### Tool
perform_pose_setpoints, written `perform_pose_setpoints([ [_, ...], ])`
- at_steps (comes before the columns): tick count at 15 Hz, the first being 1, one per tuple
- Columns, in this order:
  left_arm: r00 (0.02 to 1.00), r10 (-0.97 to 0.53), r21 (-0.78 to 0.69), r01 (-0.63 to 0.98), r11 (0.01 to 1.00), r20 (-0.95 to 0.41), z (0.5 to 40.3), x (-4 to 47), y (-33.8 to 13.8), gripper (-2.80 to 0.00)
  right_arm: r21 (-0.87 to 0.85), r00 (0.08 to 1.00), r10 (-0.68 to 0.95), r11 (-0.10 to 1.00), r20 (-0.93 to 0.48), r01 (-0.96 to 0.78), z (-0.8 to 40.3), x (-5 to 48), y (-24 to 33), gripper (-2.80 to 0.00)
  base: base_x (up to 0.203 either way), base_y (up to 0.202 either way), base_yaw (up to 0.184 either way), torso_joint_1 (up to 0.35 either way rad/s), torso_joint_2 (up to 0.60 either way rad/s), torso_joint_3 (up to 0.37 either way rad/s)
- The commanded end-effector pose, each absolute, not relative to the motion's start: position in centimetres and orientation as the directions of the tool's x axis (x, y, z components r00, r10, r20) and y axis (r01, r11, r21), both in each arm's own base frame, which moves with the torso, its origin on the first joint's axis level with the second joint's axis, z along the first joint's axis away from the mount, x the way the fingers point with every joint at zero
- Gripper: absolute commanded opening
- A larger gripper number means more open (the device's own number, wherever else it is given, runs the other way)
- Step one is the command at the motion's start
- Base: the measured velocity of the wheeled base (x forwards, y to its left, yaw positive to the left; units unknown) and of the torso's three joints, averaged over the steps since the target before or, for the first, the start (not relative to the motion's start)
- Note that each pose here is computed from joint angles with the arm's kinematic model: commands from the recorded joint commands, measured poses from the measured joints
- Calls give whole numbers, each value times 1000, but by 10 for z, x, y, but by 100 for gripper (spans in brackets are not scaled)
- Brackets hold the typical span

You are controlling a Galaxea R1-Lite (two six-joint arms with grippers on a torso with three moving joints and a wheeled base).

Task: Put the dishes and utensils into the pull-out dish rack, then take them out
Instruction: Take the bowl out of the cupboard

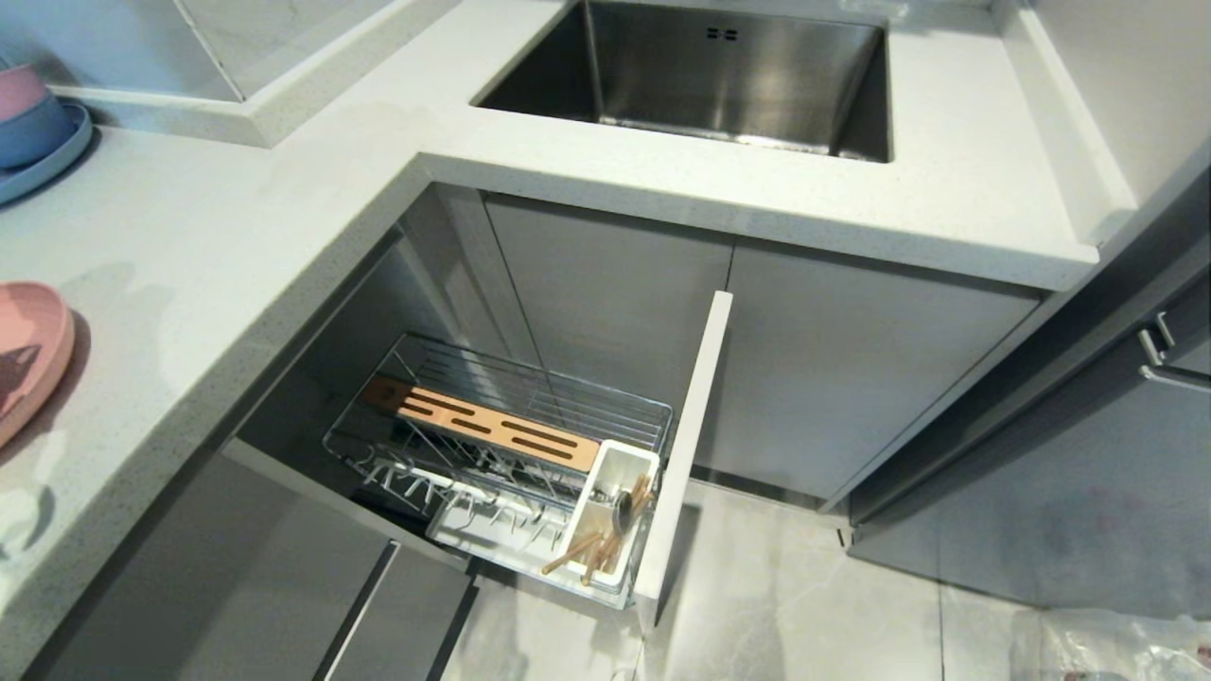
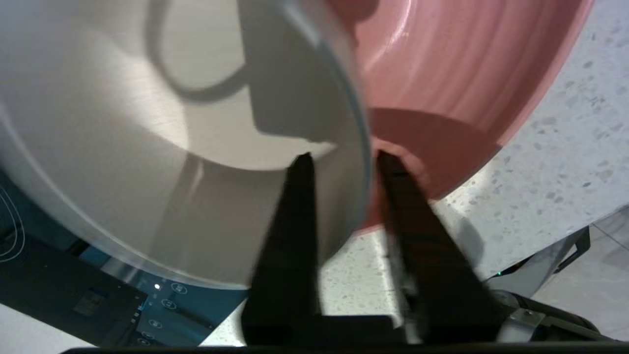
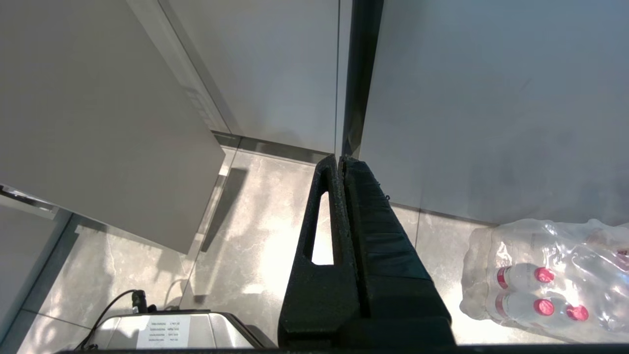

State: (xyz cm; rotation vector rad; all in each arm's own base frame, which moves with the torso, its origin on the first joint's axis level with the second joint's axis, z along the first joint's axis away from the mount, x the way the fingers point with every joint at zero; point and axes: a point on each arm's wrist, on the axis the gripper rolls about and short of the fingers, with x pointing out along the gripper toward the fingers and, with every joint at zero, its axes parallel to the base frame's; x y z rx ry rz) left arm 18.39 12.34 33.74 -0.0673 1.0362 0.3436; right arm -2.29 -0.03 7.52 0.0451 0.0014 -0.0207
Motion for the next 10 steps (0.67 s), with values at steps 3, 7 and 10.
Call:
perform_pose_setpoints([
  [3,465,249,107,-311,944,-849,338,184,123,0,45,1000,-21,999,-5,21,75,-23,0,-280,0,0,0,0,0,0],
  [7,536,303,131,-336,933,-788,352,173,117,0,44,1000,-20,999,-5,20,75,-23,0,-280,0,0,0,0,0,0],
  [10,651,364,116,-391,913,-666,376,149,100,0,44,1000,-21,999,-5,22,75,-23,0,-280,0,0,0,0,0,0],
])
